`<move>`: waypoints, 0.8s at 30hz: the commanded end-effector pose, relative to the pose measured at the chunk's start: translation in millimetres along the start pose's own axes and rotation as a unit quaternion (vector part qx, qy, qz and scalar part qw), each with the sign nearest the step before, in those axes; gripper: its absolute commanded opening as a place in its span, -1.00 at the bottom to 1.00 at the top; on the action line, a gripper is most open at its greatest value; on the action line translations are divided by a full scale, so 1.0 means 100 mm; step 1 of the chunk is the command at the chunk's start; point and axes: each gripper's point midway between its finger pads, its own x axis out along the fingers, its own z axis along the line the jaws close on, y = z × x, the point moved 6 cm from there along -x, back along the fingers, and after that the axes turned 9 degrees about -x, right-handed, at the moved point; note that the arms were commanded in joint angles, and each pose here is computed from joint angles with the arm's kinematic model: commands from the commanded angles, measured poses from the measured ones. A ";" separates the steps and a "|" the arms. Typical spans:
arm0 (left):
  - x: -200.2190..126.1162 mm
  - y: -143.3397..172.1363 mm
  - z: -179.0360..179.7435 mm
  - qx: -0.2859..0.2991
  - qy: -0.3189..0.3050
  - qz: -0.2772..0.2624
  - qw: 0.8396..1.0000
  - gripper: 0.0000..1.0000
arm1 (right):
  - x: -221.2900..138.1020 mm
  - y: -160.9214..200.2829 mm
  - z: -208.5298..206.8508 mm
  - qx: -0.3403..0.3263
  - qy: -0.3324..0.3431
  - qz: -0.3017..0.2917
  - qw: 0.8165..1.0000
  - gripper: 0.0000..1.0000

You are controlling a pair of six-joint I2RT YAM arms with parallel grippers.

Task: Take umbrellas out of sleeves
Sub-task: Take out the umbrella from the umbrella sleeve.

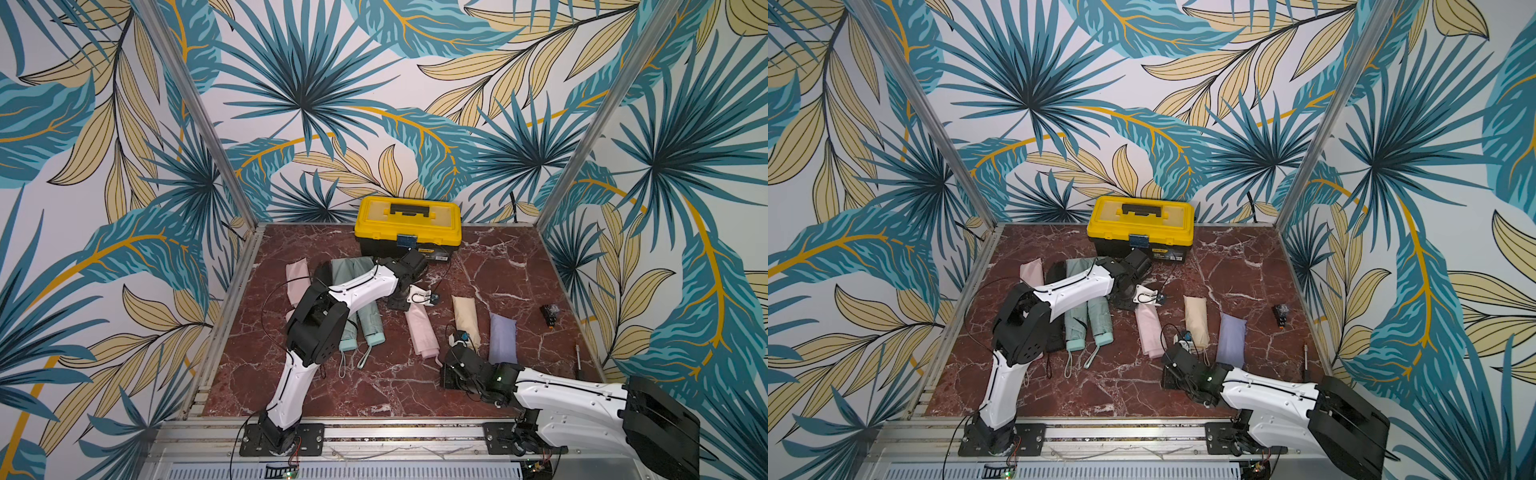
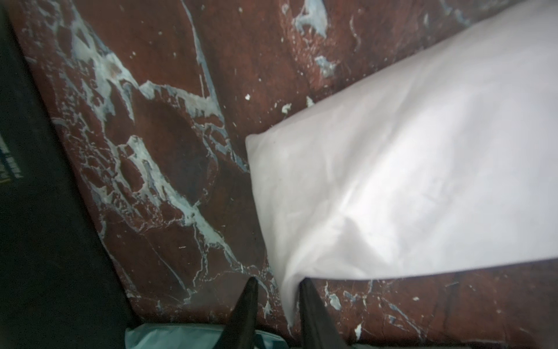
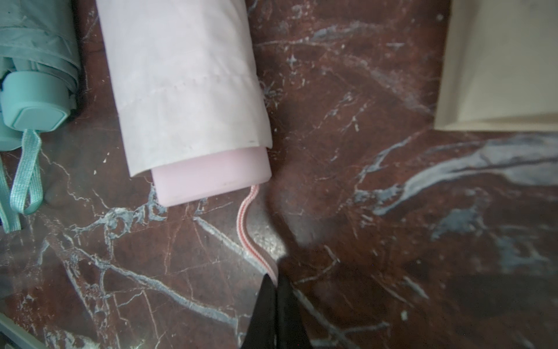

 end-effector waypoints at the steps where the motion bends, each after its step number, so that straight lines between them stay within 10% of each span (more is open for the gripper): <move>1: -0.01 -0.05 0.02 0.001 -0.001 -0.007 1.000 -0.80 | 0.07 0.41 -0.34 -0.014 0.065 0.088 0.994 -1.00; 24: -0.16 0.11 0.35 -0.081 -0.066 0.023 0.994 -1.00 | 0.08 0.44 -0.23 -0.024 0.033 0.095 0.995 -1.00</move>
